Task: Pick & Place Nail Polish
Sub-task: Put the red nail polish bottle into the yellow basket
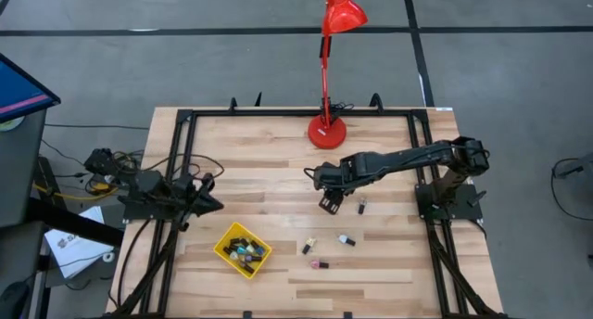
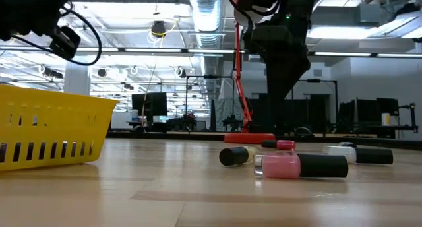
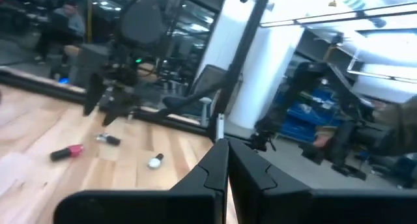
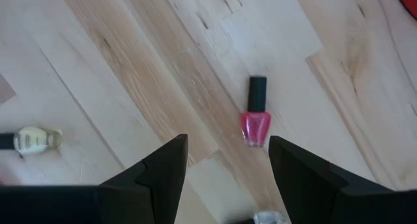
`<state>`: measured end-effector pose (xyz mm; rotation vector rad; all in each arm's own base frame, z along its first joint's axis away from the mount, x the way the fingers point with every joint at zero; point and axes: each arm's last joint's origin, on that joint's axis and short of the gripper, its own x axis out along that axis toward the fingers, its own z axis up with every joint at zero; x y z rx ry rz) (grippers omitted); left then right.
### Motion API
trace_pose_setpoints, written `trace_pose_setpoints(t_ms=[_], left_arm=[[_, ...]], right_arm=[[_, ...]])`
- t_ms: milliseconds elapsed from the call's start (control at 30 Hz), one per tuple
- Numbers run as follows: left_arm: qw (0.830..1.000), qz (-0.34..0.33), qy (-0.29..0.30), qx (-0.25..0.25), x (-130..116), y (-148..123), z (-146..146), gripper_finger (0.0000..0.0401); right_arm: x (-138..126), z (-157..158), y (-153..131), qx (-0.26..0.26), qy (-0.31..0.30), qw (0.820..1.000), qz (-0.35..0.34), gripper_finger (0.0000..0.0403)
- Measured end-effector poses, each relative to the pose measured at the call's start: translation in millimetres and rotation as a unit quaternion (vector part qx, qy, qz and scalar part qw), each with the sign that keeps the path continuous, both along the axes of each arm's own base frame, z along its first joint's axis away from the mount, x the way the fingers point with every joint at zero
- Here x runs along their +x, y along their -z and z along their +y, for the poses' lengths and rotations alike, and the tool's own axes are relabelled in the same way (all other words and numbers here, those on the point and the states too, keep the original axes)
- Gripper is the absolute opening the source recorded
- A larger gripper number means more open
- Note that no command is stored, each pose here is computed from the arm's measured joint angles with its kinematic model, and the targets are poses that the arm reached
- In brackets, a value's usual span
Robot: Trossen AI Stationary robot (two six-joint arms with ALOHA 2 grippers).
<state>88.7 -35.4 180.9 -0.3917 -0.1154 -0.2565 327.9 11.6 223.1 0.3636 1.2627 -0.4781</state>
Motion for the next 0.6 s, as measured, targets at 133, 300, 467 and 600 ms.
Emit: trace_pose_setpoints(t_ms=[133, 300, 467, 600], left_arm=[[1.000, -0.005, -0.007, 0.027, 0, 0, 0, 0.0002], [0.998, -0.003, -0.045, 0.042, 3, 1, 9, 0.0002], [0.997, -0.002, -0.055, 0.058, 7, 2, 23, 0.0002], [0.993, 0.006, -0.097, 0.060, 8, 3, 37, 0.0002]], right_arm=[[2, -3, 1, 0.004, 0.006, 1.000, -0.007, 0.0208], [1, -15, 3, 0.023, 0.025, 0.999, 0.000, 0.0208], [-2, -24, 8, 0.025, 0.036, 0.999, 0.008, 0.0208], [-6, -27, 18, 0.027, 0.042, 0.999, 0.015, 0.0208]])
